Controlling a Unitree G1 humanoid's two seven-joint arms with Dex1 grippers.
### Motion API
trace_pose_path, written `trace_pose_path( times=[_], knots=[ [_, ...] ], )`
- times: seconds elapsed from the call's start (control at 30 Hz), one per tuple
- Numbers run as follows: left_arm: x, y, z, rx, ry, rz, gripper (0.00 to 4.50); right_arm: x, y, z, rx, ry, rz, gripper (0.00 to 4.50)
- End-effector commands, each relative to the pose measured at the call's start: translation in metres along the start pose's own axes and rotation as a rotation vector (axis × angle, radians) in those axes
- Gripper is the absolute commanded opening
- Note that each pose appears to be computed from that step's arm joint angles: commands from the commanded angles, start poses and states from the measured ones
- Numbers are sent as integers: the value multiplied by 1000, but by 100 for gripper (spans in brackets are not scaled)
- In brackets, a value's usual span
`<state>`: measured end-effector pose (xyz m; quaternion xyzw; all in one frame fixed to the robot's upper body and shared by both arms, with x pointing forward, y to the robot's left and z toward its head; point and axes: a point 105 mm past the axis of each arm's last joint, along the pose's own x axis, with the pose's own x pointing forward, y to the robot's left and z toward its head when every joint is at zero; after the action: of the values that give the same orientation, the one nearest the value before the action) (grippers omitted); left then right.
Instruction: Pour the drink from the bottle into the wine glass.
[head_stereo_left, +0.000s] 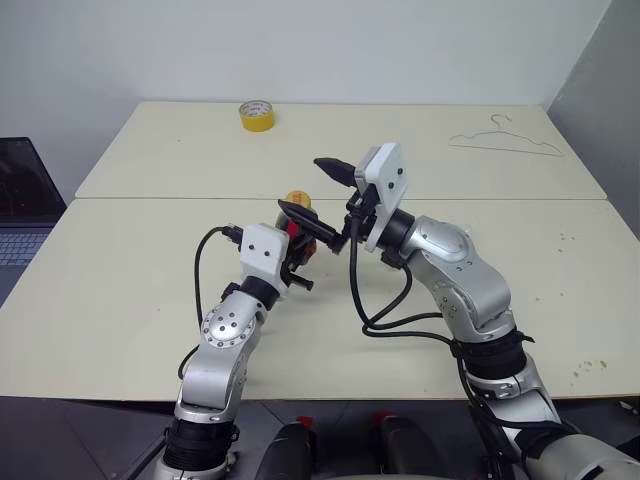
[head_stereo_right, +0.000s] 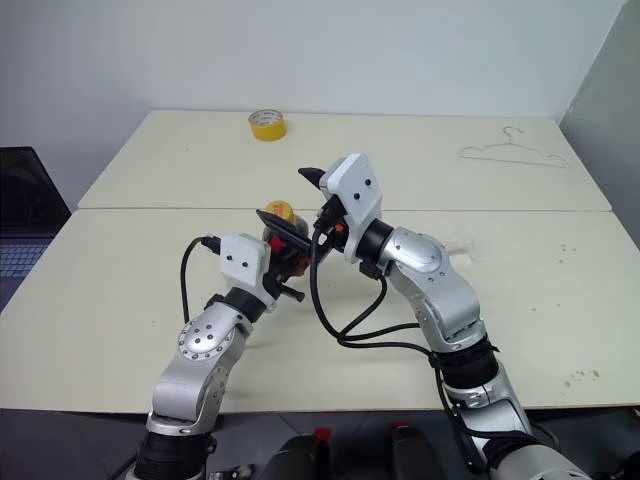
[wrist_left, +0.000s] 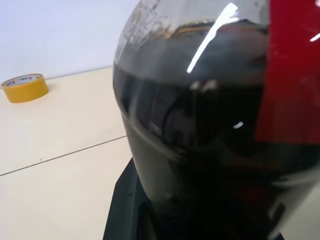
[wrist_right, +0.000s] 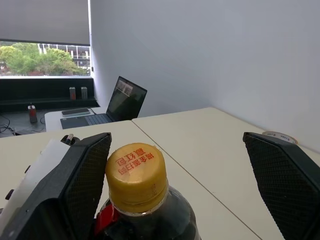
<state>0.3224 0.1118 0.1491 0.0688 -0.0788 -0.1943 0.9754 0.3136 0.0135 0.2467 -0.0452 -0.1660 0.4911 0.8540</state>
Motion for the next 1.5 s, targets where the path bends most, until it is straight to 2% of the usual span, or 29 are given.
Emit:
trace_pose_path(
  times=[0.03,0.2,0.43,0.67,1.0,1.23,1.5],
  knots=[
    [0,4,20,17,-80,7,59,0,3,17,-67,-57,12,450],
    [0,4,19,17,-77,1,59,-1,3,14,-108,-34,13,450],
    [0,5,19,18,-78,-4,59,-8,-15,7,-136,9,-66,450],
    [-1,9,18,22,-73,7,59,-26,-34,10,-120,15,-133,450],
    [-1,13,18,22,-74,20,58,-47,-38,8,-109,49,-162,450],
    [1,13,20,23,-77,17,56,-37,-4,15,-41,22,3,450],
    [1,8,20,29,-80,1,56,-7,13,18,-21,-10,54,450]
  ],
)
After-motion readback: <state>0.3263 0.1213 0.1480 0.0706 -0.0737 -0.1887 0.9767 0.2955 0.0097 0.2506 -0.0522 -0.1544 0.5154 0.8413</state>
